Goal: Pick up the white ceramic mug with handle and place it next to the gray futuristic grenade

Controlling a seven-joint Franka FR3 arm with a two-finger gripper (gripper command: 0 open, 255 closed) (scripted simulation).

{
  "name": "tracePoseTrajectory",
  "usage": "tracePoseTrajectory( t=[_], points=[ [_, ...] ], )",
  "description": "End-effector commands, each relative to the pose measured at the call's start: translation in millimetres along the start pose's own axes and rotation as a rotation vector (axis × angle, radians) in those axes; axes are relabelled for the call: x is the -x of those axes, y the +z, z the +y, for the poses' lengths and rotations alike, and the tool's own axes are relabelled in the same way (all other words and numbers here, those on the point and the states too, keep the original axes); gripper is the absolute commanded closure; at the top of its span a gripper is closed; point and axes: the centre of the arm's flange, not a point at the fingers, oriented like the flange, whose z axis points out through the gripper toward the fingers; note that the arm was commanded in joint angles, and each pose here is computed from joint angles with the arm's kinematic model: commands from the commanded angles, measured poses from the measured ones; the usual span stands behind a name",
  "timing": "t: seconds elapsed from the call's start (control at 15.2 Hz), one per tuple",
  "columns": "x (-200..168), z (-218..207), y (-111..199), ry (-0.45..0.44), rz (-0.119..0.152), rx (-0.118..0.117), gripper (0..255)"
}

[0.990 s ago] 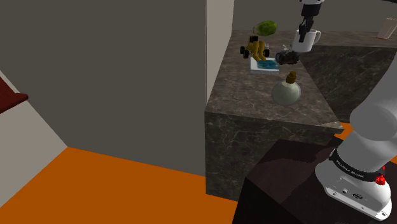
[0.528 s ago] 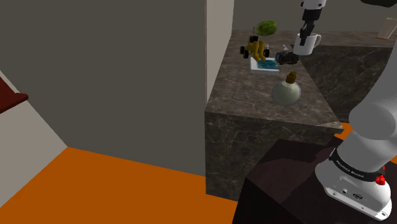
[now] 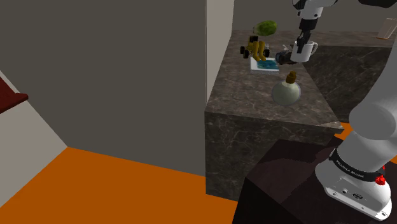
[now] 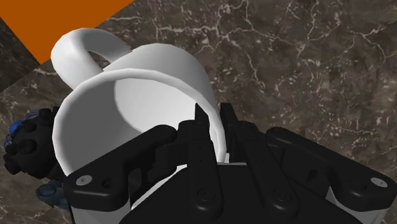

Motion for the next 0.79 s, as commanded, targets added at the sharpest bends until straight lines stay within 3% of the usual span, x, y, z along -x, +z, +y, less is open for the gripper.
tracePoseTrajectory(
  t=[0.0, 0.73],
  points=[
    [-0.2, 0.3, 10.3, 0.0, 0.001, 0.001, 255],
    [-3.4, -0.4, 68.3, 0.0, 0.001, 0.001, 255]
  ],
)
